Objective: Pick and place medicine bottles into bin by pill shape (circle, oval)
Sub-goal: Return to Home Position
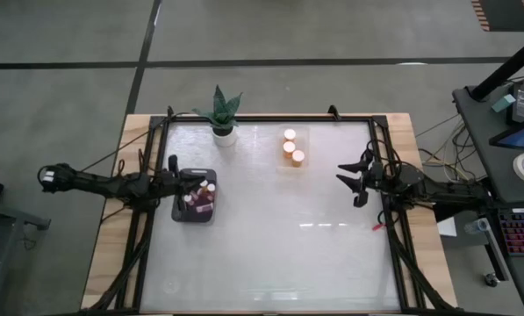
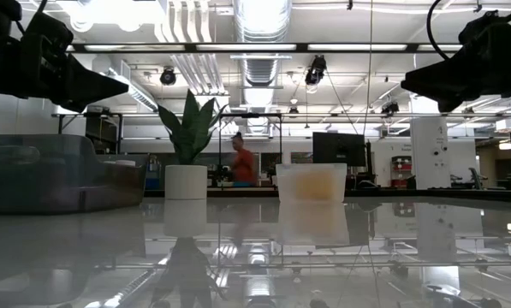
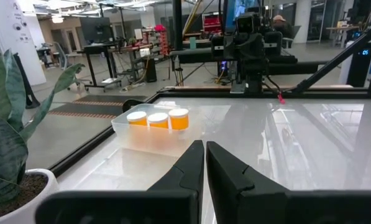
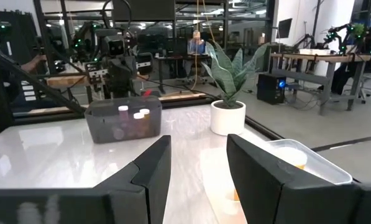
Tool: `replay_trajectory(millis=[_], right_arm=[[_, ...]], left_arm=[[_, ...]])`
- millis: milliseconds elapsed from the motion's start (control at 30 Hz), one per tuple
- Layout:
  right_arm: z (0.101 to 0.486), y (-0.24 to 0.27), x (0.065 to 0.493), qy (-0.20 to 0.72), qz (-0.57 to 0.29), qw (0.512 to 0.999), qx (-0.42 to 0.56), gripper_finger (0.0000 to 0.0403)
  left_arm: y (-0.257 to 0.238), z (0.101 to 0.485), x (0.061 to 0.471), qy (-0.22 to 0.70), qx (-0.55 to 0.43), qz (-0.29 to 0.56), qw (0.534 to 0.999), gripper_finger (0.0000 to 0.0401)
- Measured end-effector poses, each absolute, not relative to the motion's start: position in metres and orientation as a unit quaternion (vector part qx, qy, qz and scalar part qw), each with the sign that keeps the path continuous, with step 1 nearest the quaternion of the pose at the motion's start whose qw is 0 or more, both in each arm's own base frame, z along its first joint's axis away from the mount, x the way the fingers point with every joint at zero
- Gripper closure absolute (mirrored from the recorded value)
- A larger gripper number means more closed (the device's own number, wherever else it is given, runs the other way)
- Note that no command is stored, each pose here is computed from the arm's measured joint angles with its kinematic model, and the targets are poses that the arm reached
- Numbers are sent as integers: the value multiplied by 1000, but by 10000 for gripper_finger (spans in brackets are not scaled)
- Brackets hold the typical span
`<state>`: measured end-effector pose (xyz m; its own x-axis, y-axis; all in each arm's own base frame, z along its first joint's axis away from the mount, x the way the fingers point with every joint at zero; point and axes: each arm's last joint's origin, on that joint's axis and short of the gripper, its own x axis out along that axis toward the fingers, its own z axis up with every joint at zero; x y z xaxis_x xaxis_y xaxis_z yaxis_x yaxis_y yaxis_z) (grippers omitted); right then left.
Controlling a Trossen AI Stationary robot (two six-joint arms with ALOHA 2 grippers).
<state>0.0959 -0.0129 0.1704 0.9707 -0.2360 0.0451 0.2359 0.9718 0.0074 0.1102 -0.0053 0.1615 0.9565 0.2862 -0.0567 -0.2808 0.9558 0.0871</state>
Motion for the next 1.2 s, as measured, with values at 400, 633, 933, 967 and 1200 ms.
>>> replay_trajectory(millis=[400,633,933,967,1200], right_arm=[[170,-12,97,-17,-116,993,1,255],[169,-12,97,-17,-116,993,1,255],[170,-12,97,-17,-116,993,1,255],[170,-12,97,-17,-116,993,1,255],[170,-12,97,-17,-116,993,1,255]], left_arm=[[-5,162,110,34,39,143,988,399],[-5,162,110,33,39,143,988,399],[-5,162,110,34,39,143,988,399],[-5,162,110,34,39,143,988,399],[-5,162,110,34,39,143,988,399]])
